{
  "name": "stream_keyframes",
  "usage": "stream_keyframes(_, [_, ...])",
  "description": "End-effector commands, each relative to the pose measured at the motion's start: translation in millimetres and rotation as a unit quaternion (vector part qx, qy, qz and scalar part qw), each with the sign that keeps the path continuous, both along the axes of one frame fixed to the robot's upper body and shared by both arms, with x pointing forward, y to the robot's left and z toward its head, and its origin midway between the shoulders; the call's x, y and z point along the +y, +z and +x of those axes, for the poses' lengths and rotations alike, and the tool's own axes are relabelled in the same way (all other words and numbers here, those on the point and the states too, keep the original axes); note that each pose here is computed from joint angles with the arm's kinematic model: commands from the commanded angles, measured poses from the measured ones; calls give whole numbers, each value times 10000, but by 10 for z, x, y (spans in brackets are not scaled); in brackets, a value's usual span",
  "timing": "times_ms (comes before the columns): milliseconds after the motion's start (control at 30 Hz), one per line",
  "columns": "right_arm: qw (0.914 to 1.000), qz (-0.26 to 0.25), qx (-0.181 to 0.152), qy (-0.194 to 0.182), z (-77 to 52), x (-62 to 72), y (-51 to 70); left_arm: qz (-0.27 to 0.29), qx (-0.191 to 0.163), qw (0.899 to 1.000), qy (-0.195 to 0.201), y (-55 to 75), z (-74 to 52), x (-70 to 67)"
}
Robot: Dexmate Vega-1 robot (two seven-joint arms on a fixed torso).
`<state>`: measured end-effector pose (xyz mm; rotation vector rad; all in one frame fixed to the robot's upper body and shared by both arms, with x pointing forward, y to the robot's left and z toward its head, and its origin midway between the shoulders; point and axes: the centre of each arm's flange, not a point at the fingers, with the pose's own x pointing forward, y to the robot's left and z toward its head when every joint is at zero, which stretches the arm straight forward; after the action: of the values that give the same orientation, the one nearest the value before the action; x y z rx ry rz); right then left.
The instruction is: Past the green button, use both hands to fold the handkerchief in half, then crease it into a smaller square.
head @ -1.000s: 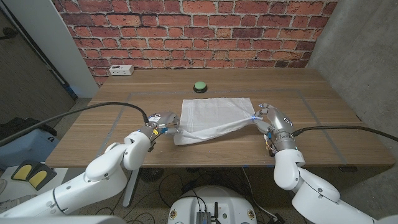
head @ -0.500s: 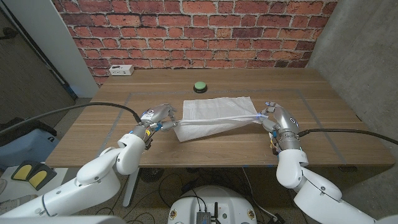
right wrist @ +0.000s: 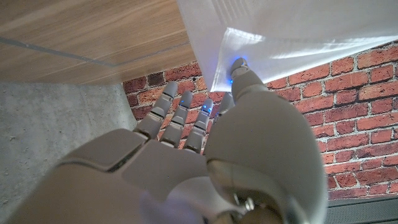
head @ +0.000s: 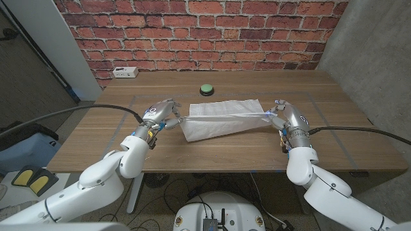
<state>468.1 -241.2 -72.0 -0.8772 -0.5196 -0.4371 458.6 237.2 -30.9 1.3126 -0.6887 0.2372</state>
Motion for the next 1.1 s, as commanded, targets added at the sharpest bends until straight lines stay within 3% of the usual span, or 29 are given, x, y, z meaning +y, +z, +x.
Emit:
stream_keyframes(33, [9998,-92,3,179,238,-47,211,2,-212,9998,44,197,77,-1])
stream_keyframes(333, [9994,-57,-82,333,387,-79,341,-123,-391,9991,122,331,81,-27])
stream_keyframes(667, [9989,-65,-201,428,517,-104,401,-109,-667,9972,308,449,49,-84])
stream_keyframes(1100, [9982,-131,-95,570,665,-102,489,154,-482,9974,512,575,164,-99])
